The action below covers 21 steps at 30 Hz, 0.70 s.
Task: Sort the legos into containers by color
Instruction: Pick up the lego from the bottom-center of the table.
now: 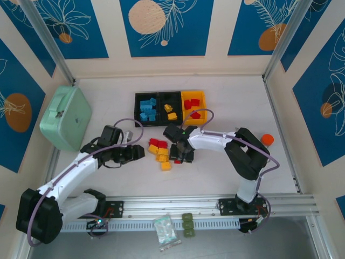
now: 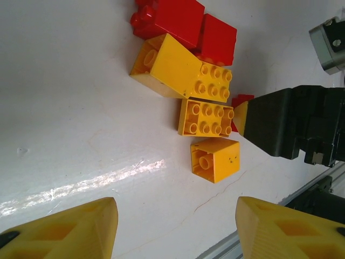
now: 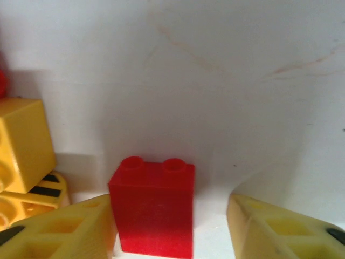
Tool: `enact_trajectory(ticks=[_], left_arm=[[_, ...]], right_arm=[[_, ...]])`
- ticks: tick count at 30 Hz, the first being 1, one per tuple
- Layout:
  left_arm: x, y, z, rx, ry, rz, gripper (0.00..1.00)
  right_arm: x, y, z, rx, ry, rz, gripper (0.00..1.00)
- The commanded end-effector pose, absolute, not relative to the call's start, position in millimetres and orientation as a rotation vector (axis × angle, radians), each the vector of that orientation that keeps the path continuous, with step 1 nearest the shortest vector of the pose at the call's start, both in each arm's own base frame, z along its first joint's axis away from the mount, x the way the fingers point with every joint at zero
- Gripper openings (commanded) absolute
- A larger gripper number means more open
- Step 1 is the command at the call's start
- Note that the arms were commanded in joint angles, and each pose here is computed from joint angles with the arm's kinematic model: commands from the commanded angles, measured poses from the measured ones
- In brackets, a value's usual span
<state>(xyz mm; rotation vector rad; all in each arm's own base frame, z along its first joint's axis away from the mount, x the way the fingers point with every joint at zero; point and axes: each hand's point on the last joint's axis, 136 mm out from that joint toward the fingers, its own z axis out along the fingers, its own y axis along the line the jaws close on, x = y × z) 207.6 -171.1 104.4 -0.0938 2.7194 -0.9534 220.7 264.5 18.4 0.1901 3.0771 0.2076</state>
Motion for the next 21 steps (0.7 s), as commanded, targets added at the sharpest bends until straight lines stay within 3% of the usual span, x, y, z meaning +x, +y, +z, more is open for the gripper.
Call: enact_trajectory(ticks=[1, 7, 14, 21], left_arm=[[204.9, -177.4, 106.8, -0.077, 2.709, -1.001, 0.59], [207.9, -181.9, 108.2, -0.073, 2.702, -1.016, 0.59], [214.4, -202.5, 112.7, -0.027, 2.683, -1.045, 0.59], [220.9, -233.0, 118.1, 0.066, 2.683, -1.042, 0.59]], right_arm=[[223.4, 269.0, 17.4, 0.216, 3.086, 0.229, 0.47], [225.1, 258.7, 31.7, 0.196, 3.047, 0.218, 0.32], [234.5, 240.6, 64.1, 0.187, 2.972, 0.245, 0.3], [270.5, 214.1, 100.9, 0.207, 2.88, 0.307, 0.3]])
